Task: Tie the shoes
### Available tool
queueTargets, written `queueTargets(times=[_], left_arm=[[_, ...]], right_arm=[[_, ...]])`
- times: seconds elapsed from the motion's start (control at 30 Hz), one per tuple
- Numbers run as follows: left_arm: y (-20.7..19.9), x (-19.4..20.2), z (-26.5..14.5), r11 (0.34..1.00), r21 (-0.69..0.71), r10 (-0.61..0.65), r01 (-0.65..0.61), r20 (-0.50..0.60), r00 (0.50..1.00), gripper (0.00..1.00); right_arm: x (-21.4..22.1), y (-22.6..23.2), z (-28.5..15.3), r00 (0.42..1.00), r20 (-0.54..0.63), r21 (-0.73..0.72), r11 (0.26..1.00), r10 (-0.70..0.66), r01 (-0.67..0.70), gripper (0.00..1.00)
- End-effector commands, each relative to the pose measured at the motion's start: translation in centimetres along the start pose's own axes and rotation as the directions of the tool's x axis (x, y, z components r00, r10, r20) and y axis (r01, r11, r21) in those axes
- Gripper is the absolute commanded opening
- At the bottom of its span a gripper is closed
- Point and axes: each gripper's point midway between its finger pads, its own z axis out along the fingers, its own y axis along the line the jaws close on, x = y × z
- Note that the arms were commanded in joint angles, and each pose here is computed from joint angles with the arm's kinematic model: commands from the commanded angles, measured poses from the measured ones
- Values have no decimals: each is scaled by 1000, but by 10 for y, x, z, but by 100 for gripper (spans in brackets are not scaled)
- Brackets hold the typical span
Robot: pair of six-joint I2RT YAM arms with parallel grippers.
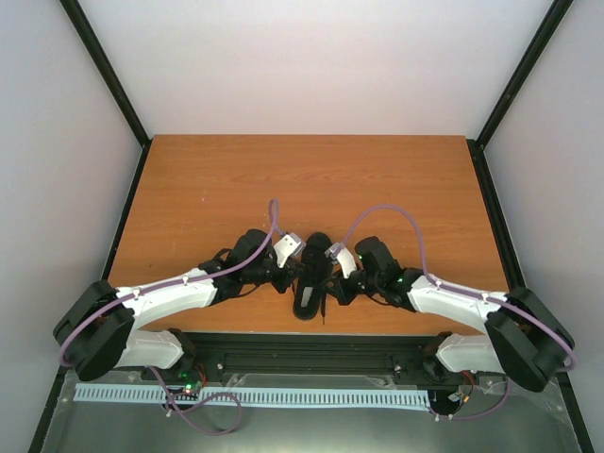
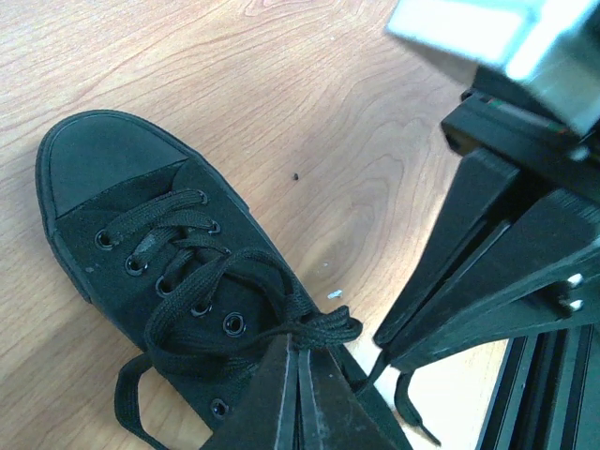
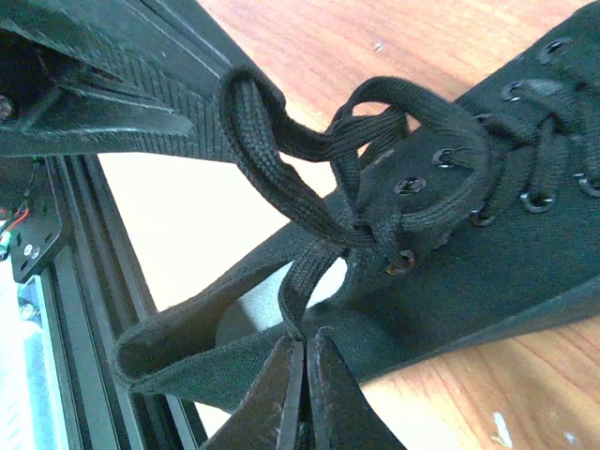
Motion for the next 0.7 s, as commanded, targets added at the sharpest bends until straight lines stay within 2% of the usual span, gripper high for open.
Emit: queueTargets(times=[0.0,0.13,0.33,0.5,0.67], left_arm=[[0,-7,-5,1000,-6,0,0,28,1000,1],[0,-4,-6,1000,-1,-5,5,27,1000,1],[-4,-1,-5,999,29,-28,27,26,999,1],[-4,7,-7,998,35,-47,46,24,999,1],[-6,12,-9,997,47,-63,62,19,998,1]], right_arm=[[2,-6,-15,999,21,86,995,41,-42,3],[16,-35,-29,988,33,270,951,151,-154,3],[44,-44,-23,952,28,280,912,304,-299,5],[39,-40,-29,959,54,264,922,280,-284,34],[8,-9,-36,977,130,79,981,168,-179,46]])
